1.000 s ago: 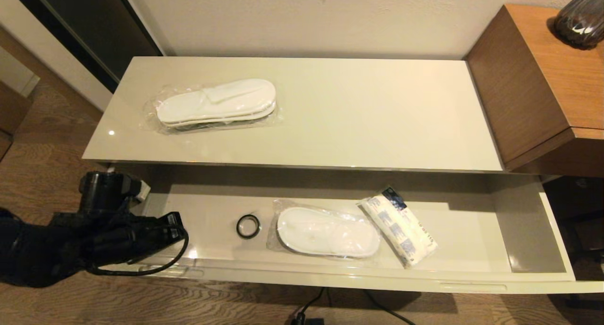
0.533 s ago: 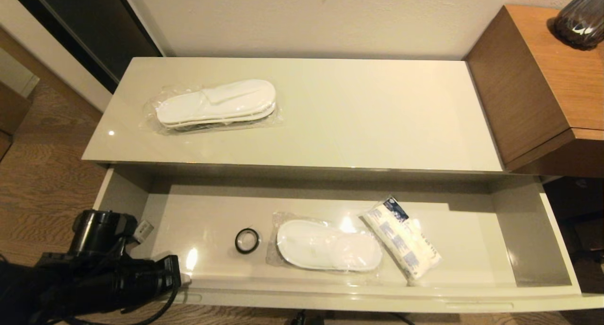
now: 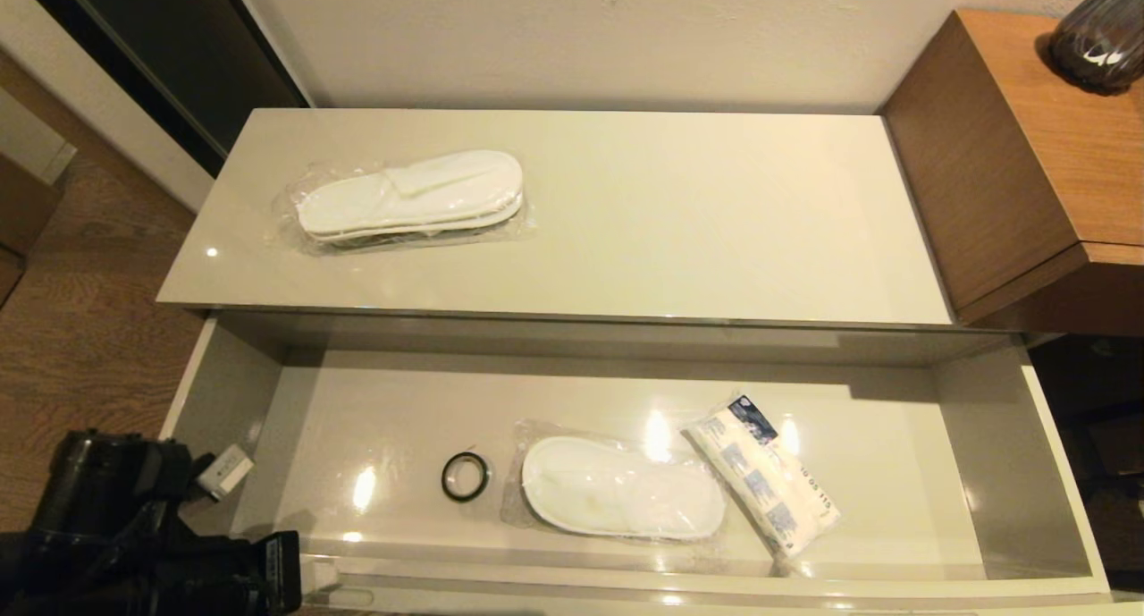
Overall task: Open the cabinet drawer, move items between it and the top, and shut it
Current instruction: Pick up the disposable slippers on the table
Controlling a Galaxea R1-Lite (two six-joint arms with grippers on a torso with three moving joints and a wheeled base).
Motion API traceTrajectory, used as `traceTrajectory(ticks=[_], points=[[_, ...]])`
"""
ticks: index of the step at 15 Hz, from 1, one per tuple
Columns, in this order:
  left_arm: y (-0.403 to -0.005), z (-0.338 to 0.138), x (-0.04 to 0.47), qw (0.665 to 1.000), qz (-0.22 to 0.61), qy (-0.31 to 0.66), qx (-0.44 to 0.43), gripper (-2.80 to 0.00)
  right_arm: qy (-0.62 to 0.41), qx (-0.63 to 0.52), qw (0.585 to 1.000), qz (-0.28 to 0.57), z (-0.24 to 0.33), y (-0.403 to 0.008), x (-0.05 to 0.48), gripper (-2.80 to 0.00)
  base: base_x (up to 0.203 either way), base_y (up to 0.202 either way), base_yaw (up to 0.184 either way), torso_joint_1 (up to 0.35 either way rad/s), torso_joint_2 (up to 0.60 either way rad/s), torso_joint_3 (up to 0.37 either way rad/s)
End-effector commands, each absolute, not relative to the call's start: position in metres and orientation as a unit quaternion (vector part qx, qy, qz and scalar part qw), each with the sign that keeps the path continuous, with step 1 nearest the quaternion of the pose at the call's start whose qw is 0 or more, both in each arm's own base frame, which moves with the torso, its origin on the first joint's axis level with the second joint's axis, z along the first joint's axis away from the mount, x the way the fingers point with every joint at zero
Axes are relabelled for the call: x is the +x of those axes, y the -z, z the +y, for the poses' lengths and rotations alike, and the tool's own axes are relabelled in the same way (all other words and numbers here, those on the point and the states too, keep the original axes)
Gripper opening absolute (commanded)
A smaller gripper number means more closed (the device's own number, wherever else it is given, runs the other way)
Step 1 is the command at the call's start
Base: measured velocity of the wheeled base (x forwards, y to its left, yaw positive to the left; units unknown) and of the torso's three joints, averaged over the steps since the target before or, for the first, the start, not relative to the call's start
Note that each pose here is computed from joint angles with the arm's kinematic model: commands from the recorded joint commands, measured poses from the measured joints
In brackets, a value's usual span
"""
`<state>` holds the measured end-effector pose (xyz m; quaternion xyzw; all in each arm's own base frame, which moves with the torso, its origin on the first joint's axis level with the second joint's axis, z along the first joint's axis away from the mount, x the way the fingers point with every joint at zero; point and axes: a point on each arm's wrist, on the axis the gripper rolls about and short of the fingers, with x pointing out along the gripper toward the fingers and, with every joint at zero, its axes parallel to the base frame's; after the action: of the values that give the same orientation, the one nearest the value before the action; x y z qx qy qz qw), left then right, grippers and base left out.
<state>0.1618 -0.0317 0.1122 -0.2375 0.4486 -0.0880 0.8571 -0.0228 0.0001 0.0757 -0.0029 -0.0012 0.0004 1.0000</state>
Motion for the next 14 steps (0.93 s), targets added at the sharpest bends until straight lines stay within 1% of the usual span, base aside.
traceTrajectory(ticks=[1,3,6,8,9,10,11,12,14], points=[[-0.158,-0.032,0.175,0.899,0.352,0.098,-0.239,-2.80,-0.001,-0.003,1.000,-0.001,0.000,-0.076,-0.023,-2.80,0.000,0.000,0.000,0.000,0.00,0.000],[-0.197,-0.035,0.204,0.923,0.294,0.085,-0.234,-2.80,-0.001,-0.003,1.000,-0.001,0.000,-0.076,-0.023,-2.80,0.000,0.000,0.000,0.000,0.00,0.000],[-0.262,-0.035,0.245,0.948,0.226,0.065,-0.216,-2.80,-0.001,-0.003,1.000,-0.001,0.000,-0.076,-0.023,-2.80,0.000,0.000,0.000,0.000,0.00,0.000],[-0.291,-0.031,0.268,0.954,0.207,0.050,-0.212,-2.80,-0.001,-0.003,1.000,-0.002,0.000,-0.076,-0.023,-2.80,0.000,0.000,0.000,0.000,0.00,0.000],[-0.309,-0.028,0.279,0.954,0.195,0.040,-0.225,-2.80,-0.001,-0.003,1.000,-0.001,0.000,-0.076,-0.023,-2.80,0.000,0.000,0.000,0.000,0.00,0.000],[-0.321,-0.025,0.291,0.951,0.193,0.029,-0.239,0.00,-0.001,-0.003,1.000,-0.001,0.000,-0.076,-0.023,-2.80,0.000,0.000,0.000,0.000,0.00,0.000],[-0.332,-0.022,0.302,0.943,0.191,0.016,-0.274,0.00,-0.001,-0.003,1.000,-0.001,0.000,-0.076,-0.023,-2.80,0.000,0.000,0.000,0.000,0.00,0.000],[-0.334,-0.019,0.317,0.930,0.198,0.000,-0.311,0.00,-0.001,-0.003,1.000,-0.001,0.000,-0.076,-0.023,-2.80,0.000,0.000,0.000,0.000,0.00,0.000],[-0.325,-0.012,0.340,0.900,0.228,-0.037,-0.369,0.00,-0.001,-0.003,1.000,0.000,0.000,-0.076,-0.023,-2.80,0.000,0.000,0.000,0.000,0.00,0.000]])
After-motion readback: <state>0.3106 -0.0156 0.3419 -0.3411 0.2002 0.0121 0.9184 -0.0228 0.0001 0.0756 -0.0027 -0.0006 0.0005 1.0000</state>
